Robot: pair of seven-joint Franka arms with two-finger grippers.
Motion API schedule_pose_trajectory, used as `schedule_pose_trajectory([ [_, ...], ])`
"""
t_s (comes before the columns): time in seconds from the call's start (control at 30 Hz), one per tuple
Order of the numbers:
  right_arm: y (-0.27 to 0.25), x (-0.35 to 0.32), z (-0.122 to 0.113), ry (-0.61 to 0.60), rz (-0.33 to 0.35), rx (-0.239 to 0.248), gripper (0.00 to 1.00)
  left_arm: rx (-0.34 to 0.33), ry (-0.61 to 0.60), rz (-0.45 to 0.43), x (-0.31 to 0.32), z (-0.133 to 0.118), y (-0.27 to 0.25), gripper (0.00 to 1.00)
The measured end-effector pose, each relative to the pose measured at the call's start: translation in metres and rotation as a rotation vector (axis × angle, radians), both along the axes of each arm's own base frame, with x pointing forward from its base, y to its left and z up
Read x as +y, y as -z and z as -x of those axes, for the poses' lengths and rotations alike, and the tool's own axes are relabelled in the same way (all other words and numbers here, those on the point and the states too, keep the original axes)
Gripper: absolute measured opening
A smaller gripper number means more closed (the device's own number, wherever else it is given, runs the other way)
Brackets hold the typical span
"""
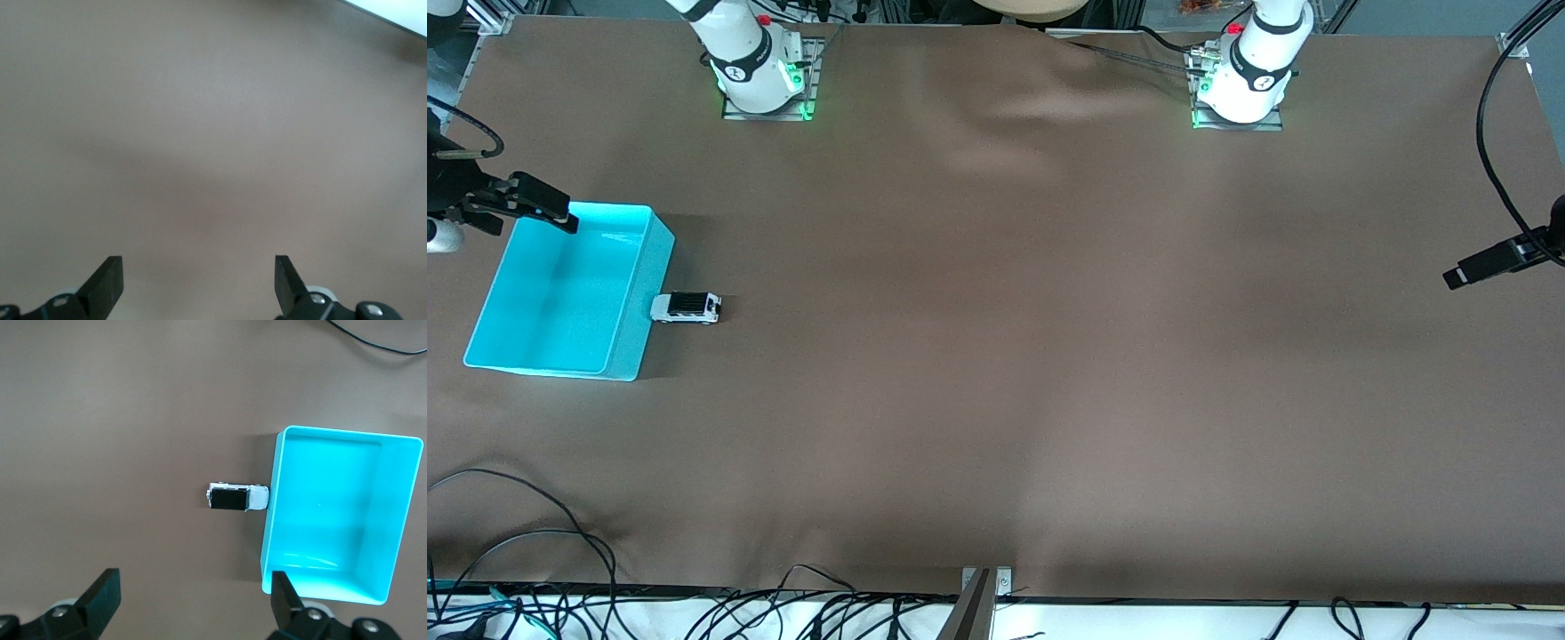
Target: Wind and store white jeep toy
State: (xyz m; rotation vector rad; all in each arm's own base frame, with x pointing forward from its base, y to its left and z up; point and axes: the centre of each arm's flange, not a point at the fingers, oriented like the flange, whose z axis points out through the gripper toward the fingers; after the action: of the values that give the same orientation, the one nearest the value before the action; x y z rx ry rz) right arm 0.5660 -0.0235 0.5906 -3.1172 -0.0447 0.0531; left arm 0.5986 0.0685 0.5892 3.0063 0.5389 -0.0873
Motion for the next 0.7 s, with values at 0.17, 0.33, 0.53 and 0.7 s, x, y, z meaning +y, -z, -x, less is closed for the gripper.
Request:
schedule_pose_trajectory([
  [0.17,0.000,0.000,0.000,0.000,0.000,0.000,1.00,0.005,0.012,0.000,0.000,0.009,-0.001,1.00],
  [0.33,0.000,0.000,0.000,0.000,0.000,0.000,1.00,0.012,0.052,-0.005,0.001,0.019,0.001,1.00],
  [0.53,0.000,0.000,0.000,0.000,0.000,0.000,1.00,0.018,0.070,0.000,-0.004,0.029,0.003,1.00],
  [0.7,0.000,0.000,0.000,0.000,0.000,0.000,1.00,0.014,0.073,0.000,-0.004,0.030,0.003,1.00],
])
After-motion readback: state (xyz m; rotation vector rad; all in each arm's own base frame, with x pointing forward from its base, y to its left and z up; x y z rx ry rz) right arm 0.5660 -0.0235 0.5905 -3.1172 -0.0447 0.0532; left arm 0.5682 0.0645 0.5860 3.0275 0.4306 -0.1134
